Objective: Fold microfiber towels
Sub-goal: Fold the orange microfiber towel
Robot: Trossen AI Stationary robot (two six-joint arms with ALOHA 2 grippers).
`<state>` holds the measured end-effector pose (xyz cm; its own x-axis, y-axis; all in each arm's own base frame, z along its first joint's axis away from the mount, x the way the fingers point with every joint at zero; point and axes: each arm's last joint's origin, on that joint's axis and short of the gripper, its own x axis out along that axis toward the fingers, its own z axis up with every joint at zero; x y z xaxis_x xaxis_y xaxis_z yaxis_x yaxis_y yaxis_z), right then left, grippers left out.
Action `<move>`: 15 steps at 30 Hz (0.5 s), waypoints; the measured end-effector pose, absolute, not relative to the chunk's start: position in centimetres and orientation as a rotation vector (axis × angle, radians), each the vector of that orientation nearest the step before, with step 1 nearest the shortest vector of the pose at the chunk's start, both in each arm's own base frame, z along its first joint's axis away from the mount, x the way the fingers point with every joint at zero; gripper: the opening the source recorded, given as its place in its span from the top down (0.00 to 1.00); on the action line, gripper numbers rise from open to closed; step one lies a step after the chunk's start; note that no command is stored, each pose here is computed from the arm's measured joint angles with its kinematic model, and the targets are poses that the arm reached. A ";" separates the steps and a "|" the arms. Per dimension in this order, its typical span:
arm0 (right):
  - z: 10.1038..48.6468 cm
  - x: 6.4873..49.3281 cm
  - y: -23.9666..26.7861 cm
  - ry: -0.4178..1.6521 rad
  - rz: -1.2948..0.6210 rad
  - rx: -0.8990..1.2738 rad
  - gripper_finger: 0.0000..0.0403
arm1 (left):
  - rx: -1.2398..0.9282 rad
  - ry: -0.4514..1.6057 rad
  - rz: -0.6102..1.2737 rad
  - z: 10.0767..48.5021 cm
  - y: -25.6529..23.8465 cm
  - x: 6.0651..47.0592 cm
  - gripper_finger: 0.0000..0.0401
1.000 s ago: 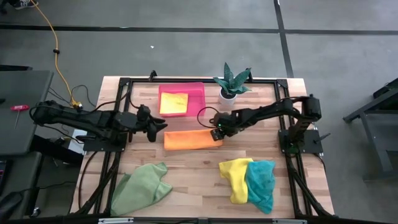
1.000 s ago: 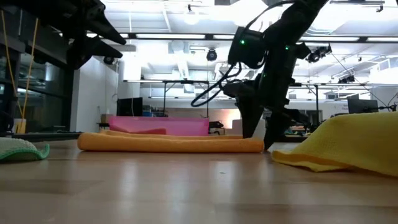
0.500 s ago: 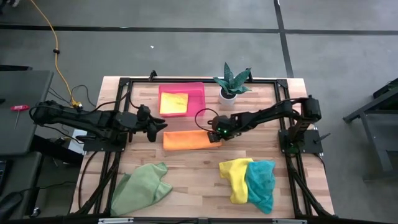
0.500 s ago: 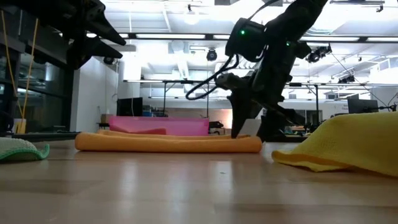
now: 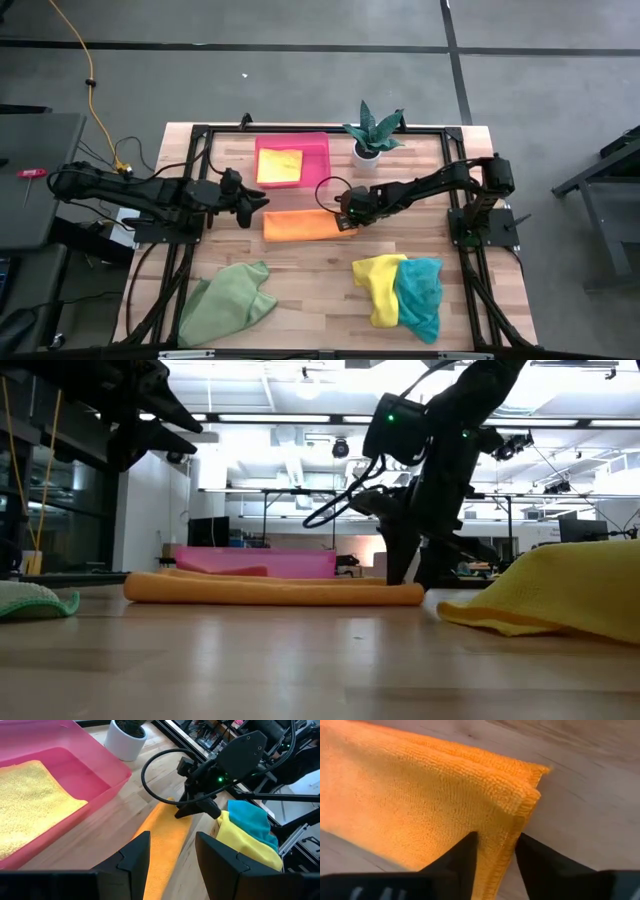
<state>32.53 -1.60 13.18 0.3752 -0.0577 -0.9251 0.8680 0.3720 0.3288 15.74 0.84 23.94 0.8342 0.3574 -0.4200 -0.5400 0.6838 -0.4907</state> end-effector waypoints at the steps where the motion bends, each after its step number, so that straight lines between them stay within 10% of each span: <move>1: 13.2 32.5 -1.6 1.009 -0.738 0.989 0.72 | -0.643 0.303 0.512 23.9 0.8 15.7 0.63; 7: 13.1 32.0 -1.4 1.082 -0.687 0.825 0.96 | -0.643 0.302 0.511 23.9 0.8 15.7 0.63; 15: 15.6 28.3 -1.7 1.260 -0.810 0.614 0.99 | -0.645 0.293 0.508 24.0 0.8 15.8 0.63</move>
